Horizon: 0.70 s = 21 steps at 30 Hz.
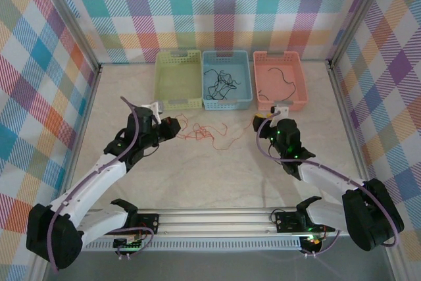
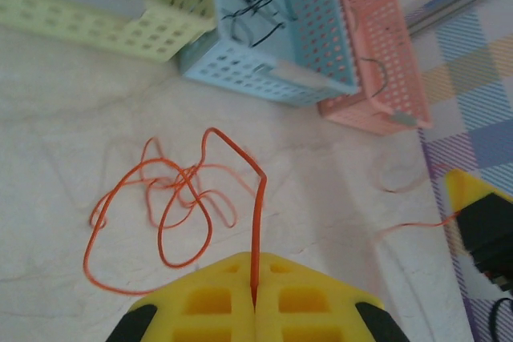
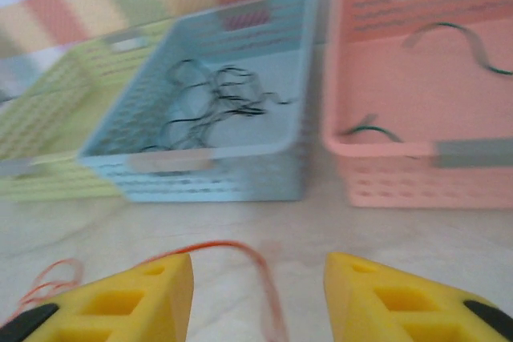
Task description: Untangle the cables
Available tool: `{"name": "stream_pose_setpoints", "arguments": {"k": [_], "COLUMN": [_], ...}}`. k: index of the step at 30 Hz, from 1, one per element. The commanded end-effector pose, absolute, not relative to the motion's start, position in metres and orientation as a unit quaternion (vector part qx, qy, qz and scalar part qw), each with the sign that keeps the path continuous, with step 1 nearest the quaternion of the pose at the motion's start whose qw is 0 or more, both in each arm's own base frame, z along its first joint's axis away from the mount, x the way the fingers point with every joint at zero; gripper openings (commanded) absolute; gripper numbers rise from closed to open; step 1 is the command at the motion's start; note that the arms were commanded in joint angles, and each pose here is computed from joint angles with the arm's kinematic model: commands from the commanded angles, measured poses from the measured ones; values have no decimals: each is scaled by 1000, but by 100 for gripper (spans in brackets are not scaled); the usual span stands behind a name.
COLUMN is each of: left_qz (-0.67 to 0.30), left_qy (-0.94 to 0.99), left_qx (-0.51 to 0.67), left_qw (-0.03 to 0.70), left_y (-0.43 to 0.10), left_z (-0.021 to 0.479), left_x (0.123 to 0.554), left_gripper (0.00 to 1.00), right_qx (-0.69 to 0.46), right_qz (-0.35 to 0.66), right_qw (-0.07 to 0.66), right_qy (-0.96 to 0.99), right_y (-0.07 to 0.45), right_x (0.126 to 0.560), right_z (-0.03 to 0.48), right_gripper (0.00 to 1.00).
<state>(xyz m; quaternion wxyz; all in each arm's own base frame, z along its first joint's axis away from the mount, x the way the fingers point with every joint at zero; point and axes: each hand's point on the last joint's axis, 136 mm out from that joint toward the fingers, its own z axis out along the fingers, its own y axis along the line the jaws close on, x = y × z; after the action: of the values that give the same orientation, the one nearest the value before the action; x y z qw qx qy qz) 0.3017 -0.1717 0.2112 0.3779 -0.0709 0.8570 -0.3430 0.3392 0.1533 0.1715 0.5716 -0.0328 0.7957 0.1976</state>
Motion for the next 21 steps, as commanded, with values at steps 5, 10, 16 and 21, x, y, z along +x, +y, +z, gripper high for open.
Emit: {"name": "stream_pose_setpoints", "arguments": {"k": [5, 10, 16, 21], "left_qz": [-368, -363, -361, -367], "left_qy": [838, 833, 819, 804], "left_qx": [4, 18, 20, 27], "left_qw": [404, 417, 445, 467], "left_y": [-193, -194, -191, -192], "left_z": [279, 306, 352, 404], "left_x": [302, 299, 303, 304], "left_gripper": [0, 0, 0, 0], "right_qx": [-226, -230, -202, -192], "right_qz": [312, 303, 266, 255], "right_qw": [596, 582, 576, 573], "right_qy": [704, 719, 746, 755], "right_y": [235, 241, 230, 226], "right_x": [304, 309, 320, 324], "right_z": [221, 214, 200, 194], "right_gripper": [50, 51, 51, 52]}}
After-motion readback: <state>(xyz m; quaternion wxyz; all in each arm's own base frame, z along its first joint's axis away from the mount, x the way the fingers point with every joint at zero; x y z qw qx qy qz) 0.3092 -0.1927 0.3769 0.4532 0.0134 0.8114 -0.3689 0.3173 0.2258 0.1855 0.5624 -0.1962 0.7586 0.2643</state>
